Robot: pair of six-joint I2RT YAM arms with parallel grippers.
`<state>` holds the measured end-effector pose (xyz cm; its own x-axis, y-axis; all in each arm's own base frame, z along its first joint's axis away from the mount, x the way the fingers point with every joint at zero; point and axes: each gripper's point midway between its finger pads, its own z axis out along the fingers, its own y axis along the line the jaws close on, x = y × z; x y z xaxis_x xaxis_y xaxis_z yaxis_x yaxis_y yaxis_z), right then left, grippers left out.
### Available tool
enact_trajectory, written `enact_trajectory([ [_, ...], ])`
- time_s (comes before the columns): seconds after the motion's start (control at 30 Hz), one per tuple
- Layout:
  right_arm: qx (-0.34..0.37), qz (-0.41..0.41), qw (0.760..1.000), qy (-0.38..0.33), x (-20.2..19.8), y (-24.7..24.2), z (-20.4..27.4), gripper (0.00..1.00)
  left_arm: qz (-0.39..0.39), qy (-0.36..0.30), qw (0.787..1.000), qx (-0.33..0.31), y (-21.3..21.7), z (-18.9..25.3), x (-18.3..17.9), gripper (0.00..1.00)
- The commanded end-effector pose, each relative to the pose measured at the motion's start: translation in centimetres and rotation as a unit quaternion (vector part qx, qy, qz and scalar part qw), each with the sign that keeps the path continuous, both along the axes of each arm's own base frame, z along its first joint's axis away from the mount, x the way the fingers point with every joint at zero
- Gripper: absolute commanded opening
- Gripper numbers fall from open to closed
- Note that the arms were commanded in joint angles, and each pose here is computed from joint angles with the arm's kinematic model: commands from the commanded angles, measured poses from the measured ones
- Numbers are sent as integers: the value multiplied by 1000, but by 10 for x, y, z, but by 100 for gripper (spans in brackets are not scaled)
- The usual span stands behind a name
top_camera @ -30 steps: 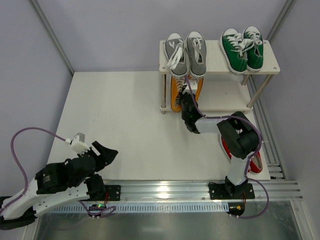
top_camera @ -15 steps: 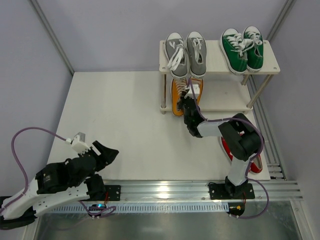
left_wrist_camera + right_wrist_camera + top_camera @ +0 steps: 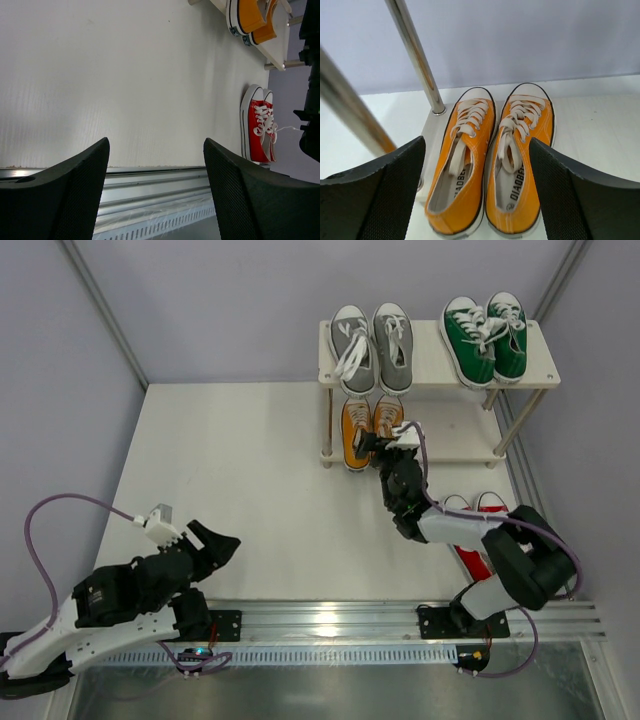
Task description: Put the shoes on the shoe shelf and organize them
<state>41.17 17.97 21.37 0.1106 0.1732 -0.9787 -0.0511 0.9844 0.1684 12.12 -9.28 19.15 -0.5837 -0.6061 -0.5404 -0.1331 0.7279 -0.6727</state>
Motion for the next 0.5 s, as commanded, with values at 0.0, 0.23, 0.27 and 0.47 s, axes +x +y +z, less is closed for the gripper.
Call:
enact_trajectory([
  [0.0, 14, -6, 999, -46, -37, -7, 44, 84, -2, -23, 1000, -16, -9, 10, 7, 75],
  [0.23, 28, -89, 989, 117, -122, -75, 34, 88, -84, -67, 994, -7, -67, 30, 18, 84],
  [0.27, 81, -100, 983, 131, -137, -88, 39, 88, -102, -62, 993, 8, -83, 25, 20, 85],
  [0.47, 121, -185, 951, 216, -217, -169, 62, 100, -227, -78, 971, -26, -199, 58, 30, 95],
])
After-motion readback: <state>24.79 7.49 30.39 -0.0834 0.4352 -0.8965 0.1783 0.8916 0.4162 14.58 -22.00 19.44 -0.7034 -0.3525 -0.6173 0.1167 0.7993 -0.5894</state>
